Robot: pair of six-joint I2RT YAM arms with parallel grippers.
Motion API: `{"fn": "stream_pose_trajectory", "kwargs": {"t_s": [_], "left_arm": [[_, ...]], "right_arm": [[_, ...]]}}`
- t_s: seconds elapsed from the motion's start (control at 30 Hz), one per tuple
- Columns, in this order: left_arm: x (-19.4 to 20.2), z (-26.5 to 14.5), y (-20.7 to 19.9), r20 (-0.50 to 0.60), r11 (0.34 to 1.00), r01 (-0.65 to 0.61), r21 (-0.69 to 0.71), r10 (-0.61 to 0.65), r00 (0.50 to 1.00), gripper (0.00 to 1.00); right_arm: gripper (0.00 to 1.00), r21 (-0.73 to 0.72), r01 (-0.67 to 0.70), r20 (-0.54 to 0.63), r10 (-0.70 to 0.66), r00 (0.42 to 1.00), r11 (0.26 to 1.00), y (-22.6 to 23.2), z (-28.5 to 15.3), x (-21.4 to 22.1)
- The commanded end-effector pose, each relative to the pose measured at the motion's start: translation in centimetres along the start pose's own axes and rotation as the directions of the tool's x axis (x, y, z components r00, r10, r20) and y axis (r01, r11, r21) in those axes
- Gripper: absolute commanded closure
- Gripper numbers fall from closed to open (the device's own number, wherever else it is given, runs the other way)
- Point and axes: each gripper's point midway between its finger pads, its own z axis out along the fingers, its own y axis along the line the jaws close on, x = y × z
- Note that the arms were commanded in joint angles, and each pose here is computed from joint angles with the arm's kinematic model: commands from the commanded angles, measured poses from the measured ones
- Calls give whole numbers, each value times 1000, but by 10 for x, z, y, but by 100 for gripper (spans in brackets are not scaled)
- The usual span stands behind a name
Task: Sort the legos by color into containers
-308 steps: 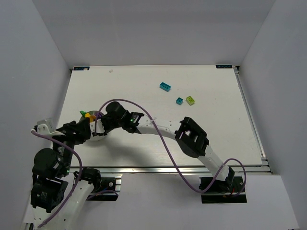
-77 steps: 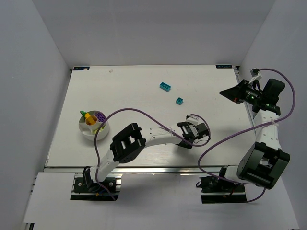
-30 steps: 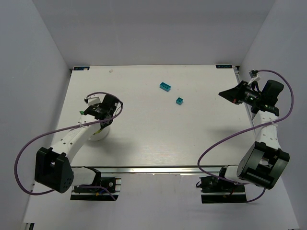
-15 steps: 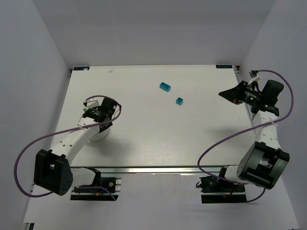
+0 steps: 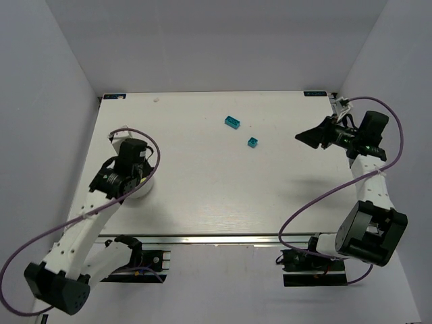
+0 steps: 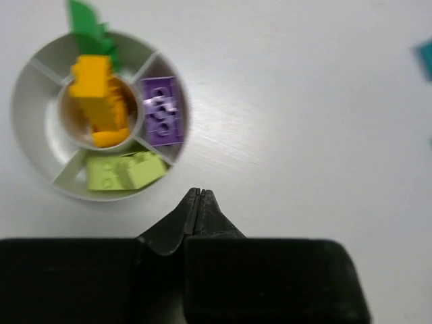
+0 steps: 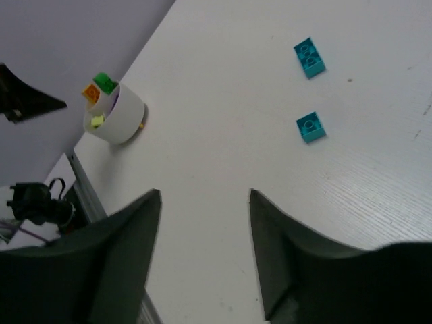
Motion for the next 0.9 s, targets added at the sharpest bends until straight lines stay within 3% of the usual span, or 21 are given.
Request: {"fn": "stream_pose_trajectory", "kwargs": {"t_s": [0.0,0.07,0.1,0.13,0.17,0.2,0.27,0.3,0.4,0.6,0.7,0.87], "left_arm": [[-18,-38,-48,87,927,-106,359,80,993,95],[-11,-54,-69,101,843,-174,509,142,985,92],[-2,-56,-71,100,813,-195,548,167,981,83],[4,-58,-75,115,780,-232,581,204,972,71],[13,-63,-81,106,736,-243,632,228,968,37],[21,-68,-88,102,687,-250,682,249,963,25],[34,-64,-89,96,657,-268,704,286,953,12],[39,-64,-89,91,645,-268,716,294,951,12],[50,-63,-88,91,624,-269,734,302,949,11],[53,-72,-80,122,604,-277,748,285,951,10],[48,-78,-79,149,597,-287,749,271,951,10],[46,-80,-75,166,606,-290,740,253,953,9]], "right_arm": [[34,-50,206,-49,-209,977,977,11,17,8],[28,-29,321,-161,-321,933,947,10,48,26],[25,5,359,-203,-350,914,933,1,55,29],[23,51,384,-299,-353,887,922,-17,72,46],[21,62,398,-360,-351,864,915,-25,82,57],[16,84,458,-390,-394,833,885,-35,89,49],[11,138,500,-519,-367,772,855,-70,110,72],[11,161,534,-528,-385,757,830,-76,118,58],[11,195,541,-638,-313,704,818,-109,141,82],[11,168,629,-746,-319,585,759,-148,185,103],[11,120,633,-766,-334,550,765,-150,199,113],[12,80,617,-763,-349,543,783,-144,213,124]]}}
